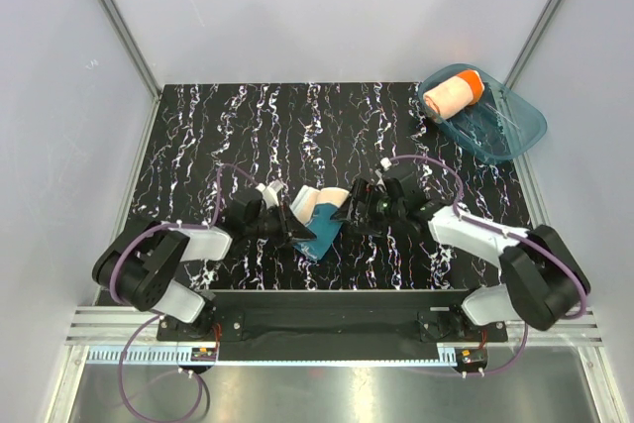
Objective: Roll the towels
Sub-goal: Roll the towel
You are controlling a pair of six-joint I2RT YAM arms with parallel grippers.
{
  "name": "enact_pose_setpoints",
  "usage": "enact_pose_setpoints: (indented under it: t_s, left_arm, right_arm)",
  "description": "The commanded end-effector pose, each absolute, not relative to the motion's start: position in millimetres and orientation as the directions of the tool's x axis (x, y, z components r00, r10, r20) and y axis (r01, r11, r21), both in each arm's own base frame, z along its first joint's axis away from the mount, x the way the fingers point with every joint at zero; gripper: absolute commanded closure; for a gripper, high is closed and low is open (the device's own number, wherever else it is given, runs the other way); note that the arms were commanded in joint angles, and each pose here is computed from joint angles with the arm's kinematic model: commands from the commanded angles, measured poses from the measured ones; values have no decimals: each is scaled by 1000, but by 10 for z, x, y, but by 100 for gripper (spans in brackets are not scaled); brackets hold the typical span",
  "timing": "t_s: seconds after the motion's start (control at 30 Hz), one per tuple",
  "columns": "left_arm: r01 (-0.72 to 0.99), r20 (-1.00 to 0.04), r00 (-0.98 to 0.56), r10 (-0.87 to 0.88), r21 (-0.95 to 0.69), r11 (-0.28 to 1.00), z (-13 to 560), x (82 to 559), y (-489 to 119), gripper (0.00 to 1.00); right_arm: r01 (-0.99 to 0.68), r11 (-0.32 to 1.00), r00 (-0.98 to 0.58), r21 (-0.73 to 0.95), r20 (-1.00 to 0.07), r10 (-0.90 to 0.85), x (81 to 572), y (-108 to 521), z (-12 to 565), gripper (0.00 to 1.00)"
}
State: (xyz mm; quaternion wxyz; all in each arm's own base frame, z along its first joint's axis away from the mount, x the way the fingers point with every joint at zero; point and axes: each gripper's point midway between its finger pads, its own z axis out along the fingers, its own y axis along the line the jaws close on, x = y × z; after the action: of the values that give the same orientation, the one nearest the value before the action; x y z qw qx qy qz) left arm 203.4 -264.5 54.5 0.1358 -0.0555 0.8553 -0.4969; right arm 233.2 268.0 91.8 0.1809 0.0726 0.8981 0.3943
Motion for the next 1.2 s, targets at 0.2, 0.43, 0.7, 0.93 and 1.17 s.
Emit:
enact_pose_setpoints:
  t_s: [0.2,0.43,0.7,0.93,1.17]
  left_arm:
    - [-108,-19,-963,-268,-885,452,401,2016,-2624,100]
    - [-134,16,-966,-259,-884,447,360,2028,-2615,100]
    - [-118,-19,-968,-249,-845,522,271,2004,-2529,82]
    - [-19,-197,-951,-238,-731,682,358,2106,-2281,42]
    - [56,-428,-882,-198,-511,857,700,2250,-1972,29]
  right_arm:
    - [-54,621,-921,782,-279,272,2514,3009,849,0]
    - [-65,620,-932,782,-269,241,2535,3177,690,17]
    - [-32,689,-932,724,-271,242,2693,3215,547,74]
    - [11,798,-951,603,-241,195,2603,3079,462,87]
    - [24,869,-971,495,-195,138,2524,3039,470,89]
